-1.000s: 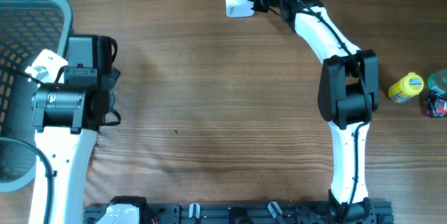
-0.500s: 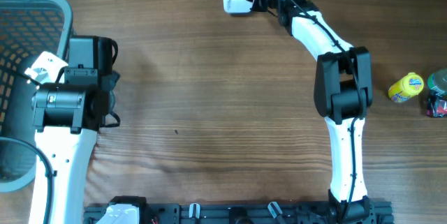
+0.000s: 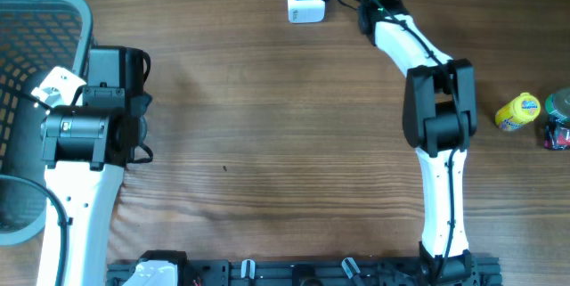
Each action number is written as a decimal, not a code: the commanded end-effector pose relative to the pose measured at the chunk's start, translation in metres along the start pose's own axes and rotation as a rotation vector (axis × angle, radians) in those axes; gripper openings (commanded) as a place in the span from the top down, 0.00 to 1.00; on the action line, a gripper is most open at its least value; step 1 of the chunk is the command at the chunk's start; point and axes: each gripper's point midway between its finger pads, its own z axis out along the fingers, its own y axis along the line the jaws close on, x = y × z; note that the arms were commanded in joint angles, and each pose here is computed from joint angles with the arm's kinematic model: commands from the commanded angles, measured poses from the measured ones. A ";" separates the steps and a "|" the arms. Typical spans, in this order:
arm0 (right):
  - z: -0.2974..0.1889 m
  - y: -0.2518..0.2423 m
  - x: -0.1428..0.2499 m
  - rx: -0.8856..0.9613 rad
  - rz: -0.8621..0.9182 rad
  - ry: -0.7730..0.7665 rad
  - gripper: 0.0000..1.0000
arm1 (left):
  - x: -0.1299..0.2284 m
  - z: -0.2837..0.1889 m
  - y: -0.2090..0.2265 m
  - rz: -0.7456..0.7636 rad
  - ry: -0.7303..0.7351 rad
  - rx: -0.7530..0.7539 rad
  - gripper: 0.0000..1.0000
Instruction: Scan the item barcode
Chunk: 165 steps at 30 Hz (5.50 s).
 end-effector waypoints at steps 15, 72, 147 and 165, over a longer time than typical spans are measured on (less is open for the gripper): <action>-0.361 0.144 0.126 0.897 -0.901 -1.189 0.95 | -0.001 0.002 0.001 -0.041 -0.005 -0.011 0.00; -0.529 0.202 0.384 0.162 -1.657 -1.487 0.00 | -0.079 -0.187 0.052 0.240 -0.962 0.691 0.00; -0.448 -0.099 0.135 0.373 -1.569 -1.126 0.00 | 0.055 -0.051 -0.018 0.240 -1.037 1.066 0.00; -0.444 -0.126 0.113 0.425 -1.375 -1.065 0.00 | 0.117 0.035 -0.026 0.408 -0.638 0.928 0.00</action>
